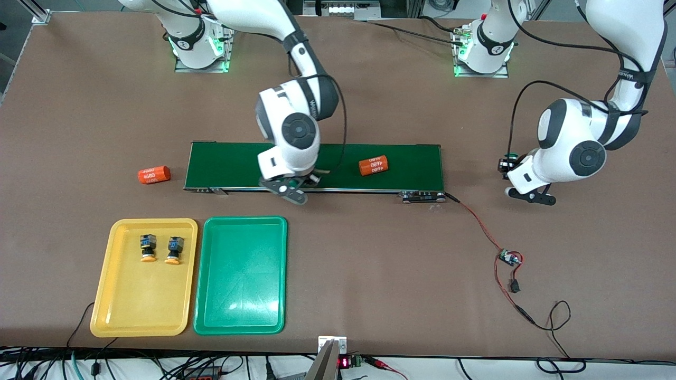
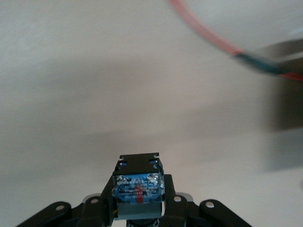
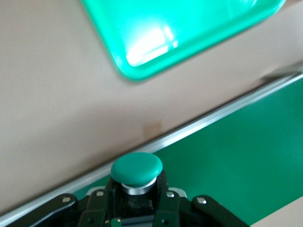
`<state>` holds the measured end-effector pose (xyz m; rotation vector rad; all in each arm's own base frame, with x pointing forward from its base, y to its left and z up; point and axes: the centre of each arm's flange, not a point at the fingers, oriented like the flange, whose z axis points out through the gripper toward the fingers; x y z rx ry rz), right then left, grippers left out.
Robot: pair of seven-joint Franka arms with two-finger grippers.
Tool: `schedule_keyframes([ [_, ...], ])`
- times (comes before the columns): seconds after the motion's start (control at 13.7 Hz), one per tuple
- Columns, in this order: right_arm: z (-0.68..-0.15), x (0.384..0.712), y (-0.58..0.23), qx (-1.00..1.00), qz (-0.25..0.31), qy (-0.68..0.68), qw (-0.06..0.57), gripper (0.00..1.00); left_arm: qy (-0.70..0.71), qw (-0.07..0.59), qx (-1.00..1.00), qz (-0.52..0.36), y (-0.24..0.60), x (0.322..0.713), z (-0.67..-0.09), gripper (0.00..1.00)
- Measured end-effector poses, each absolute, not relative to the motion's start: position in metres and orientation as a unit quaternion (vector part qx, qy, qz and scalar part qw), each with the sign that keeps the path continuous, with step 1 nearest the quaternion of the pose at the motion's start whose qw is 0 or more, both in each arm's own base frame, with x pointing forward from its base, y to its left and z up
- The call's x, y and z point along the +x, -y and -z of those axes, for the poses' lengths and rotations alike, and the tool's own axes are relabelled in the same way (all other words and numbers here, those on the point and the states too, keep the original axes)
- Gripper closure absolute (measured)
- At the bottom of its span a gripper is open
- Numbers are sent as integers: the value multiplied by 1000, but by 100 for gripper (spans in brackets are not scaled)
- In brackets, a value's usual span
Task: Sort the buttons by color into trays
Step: 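Grasp the green button with the right gripper while the left gripper grasps another, then lower the green button into the green tray while the left gripper places button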
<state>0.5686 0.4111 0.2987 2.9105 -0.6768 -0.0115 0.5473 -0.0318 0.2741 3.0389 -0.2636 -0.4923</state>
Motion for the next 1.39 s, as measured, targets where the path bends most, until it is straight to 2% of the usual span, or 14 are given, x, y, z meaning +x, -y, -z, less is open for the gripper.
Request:
schedule_keyframes([
  [0.29,-338,650,-302,978,-11,198,57,67,60,87,981,165,103,549,-300,59],
  [0.51,-343,684,-234,991,-15,124,54,67,36,82,981,175,178,532,-300,59],
  [0.8,-317,710,-188,996,-38,47,62,67,39,83,983,158,234,521,-281,59],
  [1.1,-275,723,-193,994,-85,12,71,67,30,98,985,140,236,529,-257,59],
  [1.32,-267,728,-196,994,-90,9,55,67,27,103,985,134,237,532,-249,59],
  [1.39,-268,732,-192,994,-94,6,51,67,27,104,985,133,237,533,-250,53],
])
